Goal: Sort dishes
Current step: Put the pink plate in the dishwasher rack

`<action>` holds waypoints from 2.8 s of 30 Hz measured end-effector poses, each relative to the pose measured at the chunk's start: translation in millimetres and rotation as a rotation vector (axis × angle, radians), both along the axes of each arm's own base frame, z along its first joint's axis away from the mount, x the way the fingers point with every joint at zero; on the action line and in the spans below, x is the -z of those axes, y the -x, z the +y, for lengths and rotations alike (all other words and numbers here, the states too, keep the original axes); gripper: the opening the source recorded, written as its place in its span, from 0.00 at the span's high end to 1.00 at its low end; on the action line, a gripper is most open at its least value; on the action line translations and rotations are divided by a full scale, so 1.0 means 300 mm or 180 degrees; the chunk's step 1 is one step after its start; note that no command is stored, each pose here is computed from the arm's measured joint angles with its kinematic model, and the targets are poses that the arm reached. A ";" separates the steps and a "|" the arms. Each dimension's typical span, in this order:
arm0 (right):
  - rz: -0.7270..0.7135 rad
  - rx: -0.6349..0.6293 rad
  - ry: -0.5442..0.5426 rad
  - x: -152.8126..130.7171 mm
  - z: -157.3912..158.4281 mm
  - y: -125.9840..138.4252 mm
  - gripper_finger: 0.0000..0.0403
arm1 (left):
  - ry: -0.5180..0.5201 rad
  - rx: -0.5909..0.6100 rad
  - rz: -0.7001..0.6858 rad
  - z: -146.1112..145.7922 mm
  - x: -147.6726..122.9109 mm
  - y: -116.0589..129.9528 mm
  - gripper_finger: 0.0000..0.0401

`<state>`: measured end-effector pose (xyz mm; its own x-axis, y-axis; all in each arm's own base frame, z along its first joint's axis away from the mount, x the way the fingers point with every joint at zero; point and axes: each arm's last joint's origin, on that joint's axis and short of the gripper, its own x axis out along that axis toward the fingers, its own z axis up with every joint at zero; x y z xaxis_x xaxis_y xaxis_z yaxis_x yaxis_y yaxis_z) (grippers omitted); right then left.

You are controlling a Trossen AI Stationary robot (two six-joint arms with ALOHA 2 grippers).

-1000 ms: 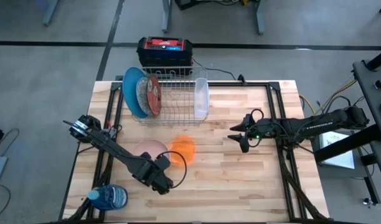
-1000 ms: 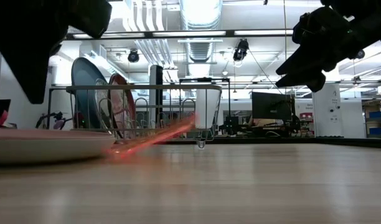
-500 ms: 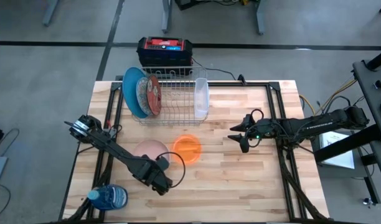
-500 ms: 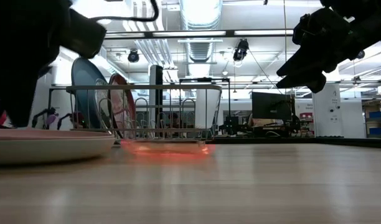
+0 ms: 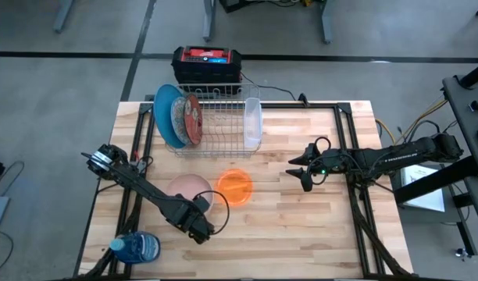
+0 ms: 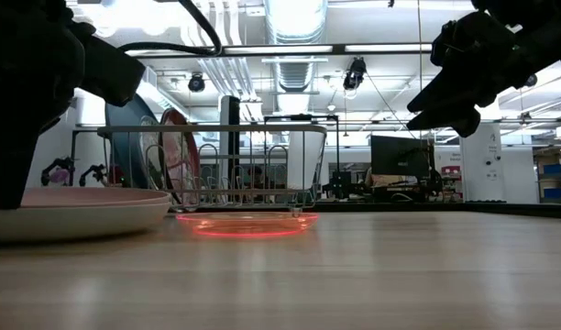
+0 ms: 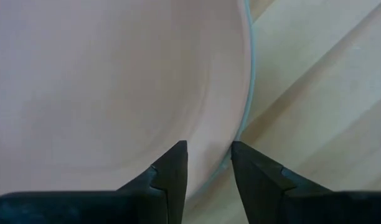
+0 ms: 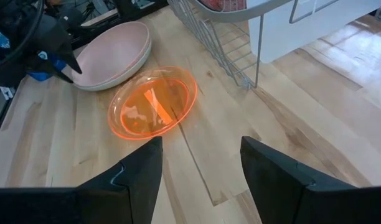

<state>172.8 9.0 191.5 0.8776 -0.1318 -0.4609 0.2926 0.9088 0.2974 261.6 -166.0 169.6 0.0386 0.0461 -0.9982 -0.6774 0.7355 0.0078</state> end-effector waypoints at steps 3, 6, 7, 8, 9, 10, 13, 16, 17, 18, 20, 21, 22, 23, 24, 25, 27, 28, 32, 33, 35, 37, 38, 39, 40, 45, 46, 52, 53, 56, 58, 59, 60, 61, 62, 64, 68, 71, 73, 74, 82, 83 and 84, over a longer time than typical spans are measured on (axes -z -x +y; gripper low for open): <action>-0.0001 0.0000 -0.0001 0.000 0.000 0.000 0.48 | 0.0005 0.0017 -0.0010 -0.001 -0.001 -0.001 0.71; -0.0001 0.0000 -0.0001 0.000 0.000 0.000 0.48 | 0.0028 0.0062 -0.0049 -0.003 -0.001 -0.005 0.72; -0.0001 0.0000 -0.0001 0.000 0.000 0.000 0.49 | 0.0029 0.0069 -0.0049 -0.004 -0.001 -0.006 0.72; -0.0001 0.0001 -0.0002 0.000 0.000 0.000 0.49 | 0.0030 0.0072 -0.0051 -0.004 -0.001 -0.006 0.74; -0.0001 0.0001 -0.0001 0.000 0.000 0.000 0.49 | 0.0032 0.0073 -0.0052 -0.004 -0.001 -0.006 0.76; -0.0001 0.0001 -0.0002 0.000 0.000 0.000 0.49 | 0.0032 0.0074 -0.0051 -0.004 -0.001 -0.006 0.79; -0.0002 0.0001 -0.0002 0.000 0.000 0.000 0.49 | 0.0034 0.0074 -0.0048 -0.004 -0.001 -0.006 0.91; -0.0002 0.0001 -0.0002 0.000 0.000 0.000 0.48 | 0.0035 0.0075 -0.0052 -0.004 -0.001 -0.006 0.98; -0.0002 0.0002 -0.0002 0.000 0.000 0.000 0.48 | 0.0035 0.0076 -0.0053 -0.004 -0.001 -0.006 0.98; -0.0003 0.0002 -0.0002 0.000 0.000 0.000 0.49 | 0.0034 0.0086 -0.0052 -0.004 -0.001 -0.006 0.98; -0.0003 0.0002 -0.0003 0.000 0.000 0.000 0.49 | 0.0034 0.0101 -0.0054 -0.004 -0.003 -0.007 0.99; -0.0002 0.0002 -0.0002 0.000 0.000 0.000 0.49 | 0.0034 0.0120 -0.0054 -0.005 -0.005 -0.008 1.00; -0.0003 0.0001 -0.0002 0.000 0.000 0.000 0.50 | 0.0035 0.0136 -0.0056 -0.006 -0.010 -0.010 1.00; -0.0003 0.0002 -0.0003 0.000 0.000 0.000 0.50 | 0.0041 0.0162 -0.0067 -0.008 -0.016 -0.013 1.00; -0.0002 0.0002 -0.0003 0.000 0.000 0.000 0.50 | 0.0048 0.0192 -0.0082 -0.011 -0.024 -0.017 1.00; -0.0002 0.0002 -0.0003 0.000 0.000 0.000 0.50 | 0.0049 0.0213 -0.0095 -0.013 -0.033 -0.021 1.00; -0.0003 0.0001 -0.0002 0.000 0.000 0.000 0.50 | 0.0038 0.0247 -0.0135 -0.018 -0.055 -0.030 1.00; -0.0002 0.0001 -0.0002 0.000 0.000 0.000 0.50 | 0.0008 0.0259 -0.0150 -0.019 -0.067 -0.034 1.00; -0.0002 0.0001 0.0001 0.000 0.000 0.000 0.50 | -0.0061 0.0282 -0.0192 -0.023 -0.099 -0.043 1.00; -0.0002 0.0000 0.0000 0.000 0.000 0.000 0.50 | -0.0069 0.0286 -0.0203 -0.023 -0.101 -0.044 1.00; -0.0002 0.0000 0.0002 0.000 0.000 0.000 0.50 | -0.0087 0.0287 -0.0209 -0.023 -0.100 -0.044 0.99; 0.0000 -0.0008 0.0013 0.000 0.000 0.000 0.50 | -0.0092 0.0269 -0.0192 -0.021 -0.094 -0.041 0.96; 0.0000 -0.0006 0.0014 0.000 0.000 0.000 0.50 | -0.0094 0.0234 -0.0173 -0.019 -0.090 -0.038 0.94; 0.0000 -0.0007 0.0013 0.000 0.000 0.000 0.50 | -0.0072 0.0191 -0.0148 -0.019 -0.086 -0.035 0.92; 0.0000 -0.0007 0.0014 0.000 0.000 0.000 0.50 | -0.0036 0.0142 -0.0122 -0.019 -0.082 -0.033 0.90; 0.0004 -0.0007 0.0016 0.001 0.000 0.000 0.50 | 0.0112 -0.0125 -0.0006 -0.017 -0.053 -0.020 0.78; 0.0005 -0.0009 0.0016 0.001 0.000 0.000 0.50 | 0.0133 -0.0157 -0.0034 -0.018 -0.048 -0.021 0.76; 0.0004 -0.0008 0.0015 0.001 0.000 0.000 0.50 | 0.0122 -0.0207 -0.0033 -0.012 -0.022 -0.013 0.70; 0.0004 -0.0008 0.0015 0.001 0.000 0.000 0.50 | 0.0106 -0.0209 -0.0013 -0.010 -0.017 -0.009 0.70; 0.0004 -0.0008 0.0015 0.001 0.000 0.000 0.50 | 0.0096 -0.0208 0.0003 -0.005 -0.002 -0.002 0.71; 0.0005 -0.0008 0.0016 0.001 0.000 0.000 0.50 | 0.0091 -0.0206 0.0008 -0.003 0.006 0.001 0.71; 0.0005 -0.0008 0.0016 0.001 0.000 0.000 0.50 | 0.0090 -0.0205 0.0011 -0.003 0.008 0.002 0.71; 0.0003 -0.0009 0.0016 0.001 0.000 0.000 0.50 | 0.0088 -0.0200 0.0013 -0.002 0.009 0.002 0.71; 0.0005 -0.0009 0.0016 0.001 0.000 0.000 0.50 | 0.0086 -0.0194 0.0016 -0.002 0.009 0.003 0.71; 0.0004 -0.0009 0.0017 0.001 0.000 0.000 0.50 | 0.0085 -0.0177 0.0015 -0.002 0.009 0.003 0.72; 0.0004 -0.0009 0.0016 0.001 0.000 0.000 0.50 | 0.0090 -0.0146 0.0010 -0.002 0.009 0.002 0.75; 0.0004 -0.0008 0.0017 0.001 0.000 0.000 0.50 | 0.0124 -0.0032 -0.0045 -0.006 0.009 -0.004 0.91; 0.0004 -0.0009 0.0017 0.001 0.000 0.000 0.50 | 0.0148 0.0013 -0.0091 -0.009 0.008 -0.008 0.98; 0.0004 -0.0009 0.0017 0.001 0.000 0.000 0.50 | 0.0164 0.0053 -0.0115 -0.011 0.008 -0.011 0.97; 0.0004 -0.0009 0.0017 0.001 0.000 0.000 0.50 | 0.0173 0.0063 -0.0121 -0.012 0.006 -0.013 0.97; 0.0003 -0.0005 0.0001 0.001 0.000 0.000 0.50 | 0.0223 0.0240 -0.0273 -0.031 -0.040 -0.040 1.00; 0.0002 -0.0005 0.0001 0.001 0.000 0.000 0.50 | 0.0210 0.0263 -0.0283 -0.032 -0.049 -0.043 1.00; 0.0003 -0.0005 0.0001 0.001 0.000 0.000 0.50 | 0.0187 0.0275 -0.0296 -0.033 -0.058 -0.047 1.00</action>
